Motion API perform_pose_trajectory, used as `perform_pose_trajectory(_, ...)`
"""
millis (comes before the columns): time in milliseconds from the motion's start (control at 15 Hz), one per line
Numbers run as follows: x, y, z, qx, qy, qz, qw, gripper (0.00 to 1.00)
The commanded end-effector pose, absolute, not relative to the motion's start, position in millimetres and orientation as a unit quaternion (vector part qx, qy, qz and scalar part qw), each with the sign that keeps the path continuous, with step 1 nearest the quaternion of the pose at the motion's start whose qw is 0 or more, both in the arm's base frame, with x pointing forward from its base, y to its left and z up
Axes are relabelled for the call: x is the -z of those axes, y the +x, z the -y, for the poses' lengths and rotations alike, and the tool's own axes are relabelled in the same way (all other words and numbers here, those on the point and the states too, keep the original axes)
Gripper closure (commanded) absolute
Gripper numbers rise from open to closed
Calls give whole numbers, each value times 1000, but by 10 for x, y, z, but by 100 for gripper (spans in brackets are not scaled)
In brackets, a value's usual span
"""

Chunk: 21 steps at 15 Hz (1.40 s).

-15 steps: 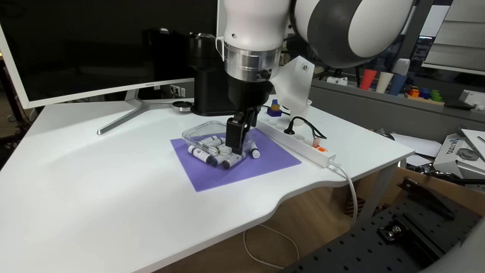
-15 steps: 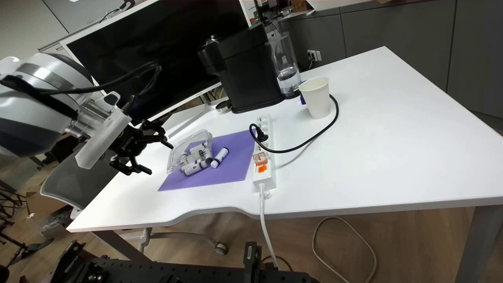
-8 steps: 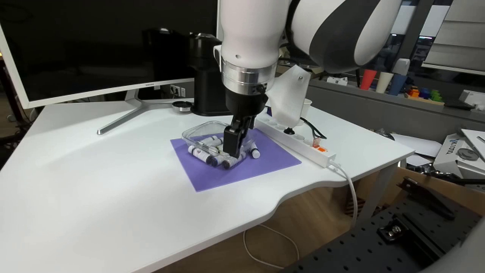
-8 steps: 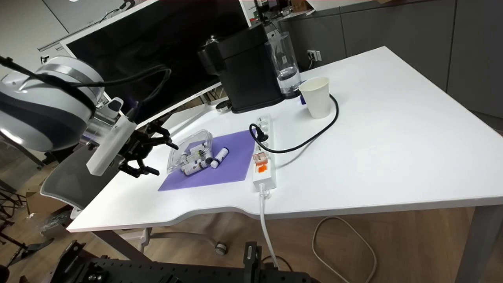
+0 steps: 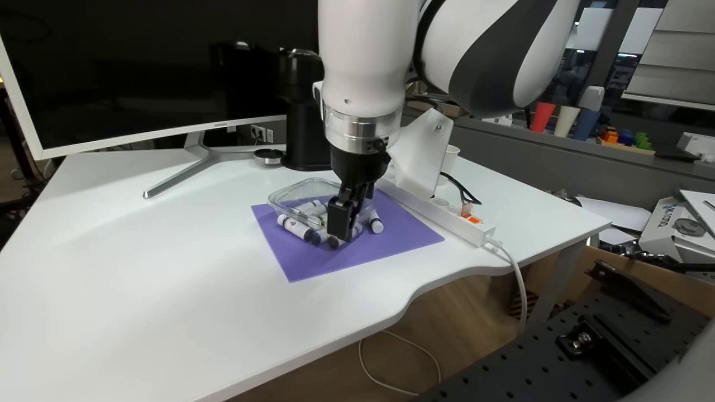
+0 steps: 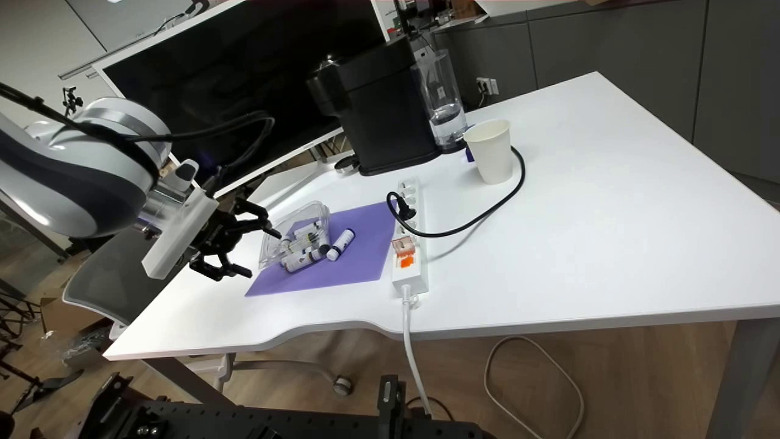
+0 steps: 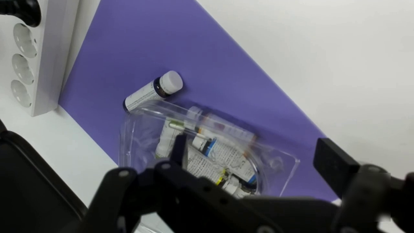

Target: Open the pack on the table

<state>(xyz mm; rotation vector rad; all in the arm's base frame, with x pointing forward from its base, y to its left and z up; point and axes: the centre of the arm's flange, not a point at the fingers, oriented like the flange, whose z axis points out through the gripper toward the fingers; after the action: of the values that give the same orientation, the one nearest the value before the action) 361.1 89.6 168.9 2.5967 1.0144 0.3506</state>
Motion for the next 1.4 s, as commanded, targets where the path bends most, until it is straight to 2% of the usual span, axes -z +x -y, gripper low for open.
perform_pose_trajectory(0, -1710, 3679, -890, -137, 907, -359, 175, 0)
perform_pose_trajectory(1333, -1657, 3971, -859, -149, 907, -352, 177, 0)
